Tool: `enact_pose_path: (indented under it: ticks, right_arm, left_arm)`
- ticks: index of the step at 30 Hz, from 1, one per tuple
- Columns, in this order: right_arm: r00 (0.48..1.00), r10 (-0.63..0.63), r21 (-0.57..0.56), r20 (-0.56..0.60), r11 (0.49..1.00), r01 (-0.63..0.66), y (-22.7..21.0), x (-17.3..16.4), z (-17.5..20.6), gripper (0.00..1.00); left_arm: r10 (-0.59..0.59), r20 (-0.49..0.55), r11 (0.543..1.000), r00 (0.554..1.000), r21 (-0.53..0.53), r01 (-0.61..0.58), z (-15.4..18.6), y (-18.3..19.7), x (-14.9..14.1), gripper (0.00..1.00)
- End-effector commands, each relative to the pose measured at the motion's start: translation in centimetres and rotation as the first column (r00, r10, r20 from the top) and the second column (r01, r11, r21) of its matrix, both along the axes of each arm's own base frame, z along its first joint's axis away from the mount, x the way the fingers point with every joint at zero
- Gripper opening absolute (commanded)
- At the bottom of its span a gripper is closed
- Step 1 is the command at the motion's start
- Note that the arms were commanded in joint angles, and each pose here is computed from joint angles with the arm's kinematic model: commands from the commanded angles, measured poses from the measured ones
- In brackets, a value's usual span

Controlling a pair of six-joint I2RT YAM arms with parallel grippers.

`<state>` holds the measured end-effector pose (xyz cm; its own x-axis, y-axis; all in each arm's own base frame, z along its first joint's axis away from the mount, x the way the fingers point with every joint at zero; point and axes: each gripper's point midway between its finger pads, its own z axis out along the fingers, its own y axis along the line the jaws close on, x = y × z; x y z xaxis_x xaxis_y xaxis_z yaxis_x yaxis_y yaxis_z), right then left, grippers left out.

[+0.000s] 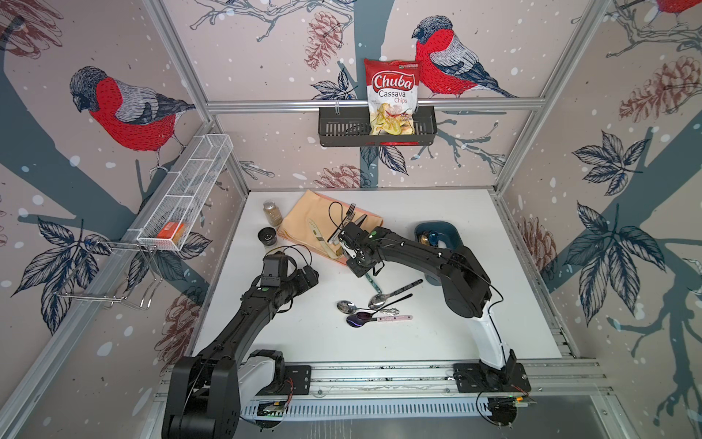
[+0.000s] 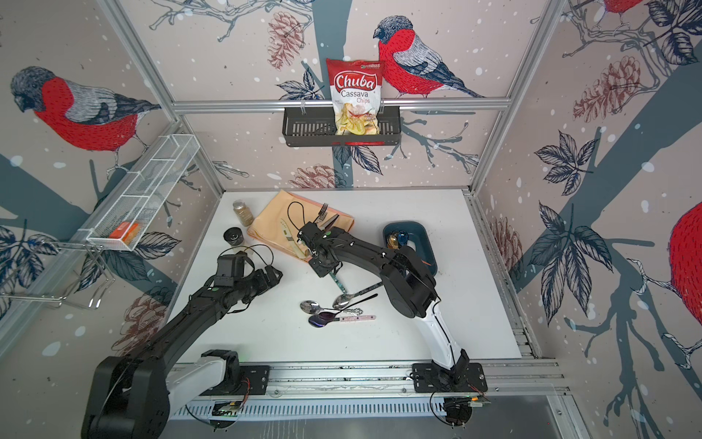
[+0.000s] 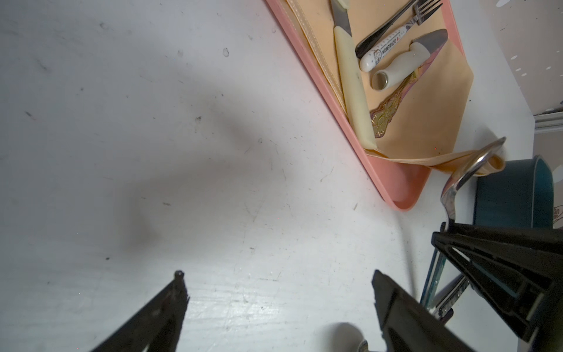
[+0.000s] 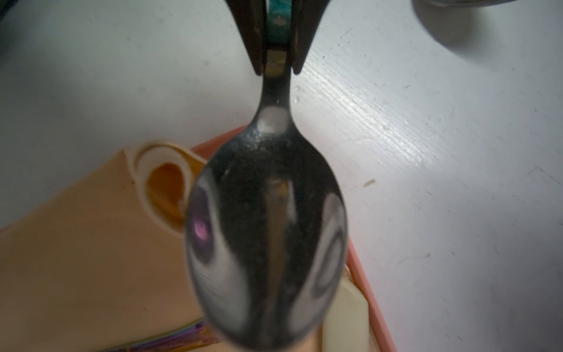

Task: Put the spoon into the storage box
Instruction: Pick up the spoon from the center of the board, then place the spoon in the storage box.

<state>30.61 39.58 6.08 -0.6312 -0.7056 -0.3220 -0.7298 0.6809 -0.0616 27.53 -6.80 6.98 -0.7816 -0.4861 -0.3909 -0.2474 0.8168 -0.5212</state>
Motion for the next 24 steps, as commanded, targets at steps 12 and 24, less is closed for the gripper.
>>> enact_pose_path:
  ticks: [12, 24]
  right_arm:
    - [0.996, -0.063, 0.086, 0.065, 0.995, 0.057, 0.2, 3.6, 5.6, 0.05]
    - [0.951, -0.307, 0.094, 0.042, 0.949, 0.302, -9.9, 6.9, 9.9, 0.05]
  left_arm:
    - [-0.087, 0.109, 0.996, 0.990, 0.016, 0.086, 3.5, -0.9, 2.3, 0.96]
    - [-0.263, 0.150, 0.963, 0.953, 0.096, 0.250, 5.7, -6.4, 5.2, 0.96]
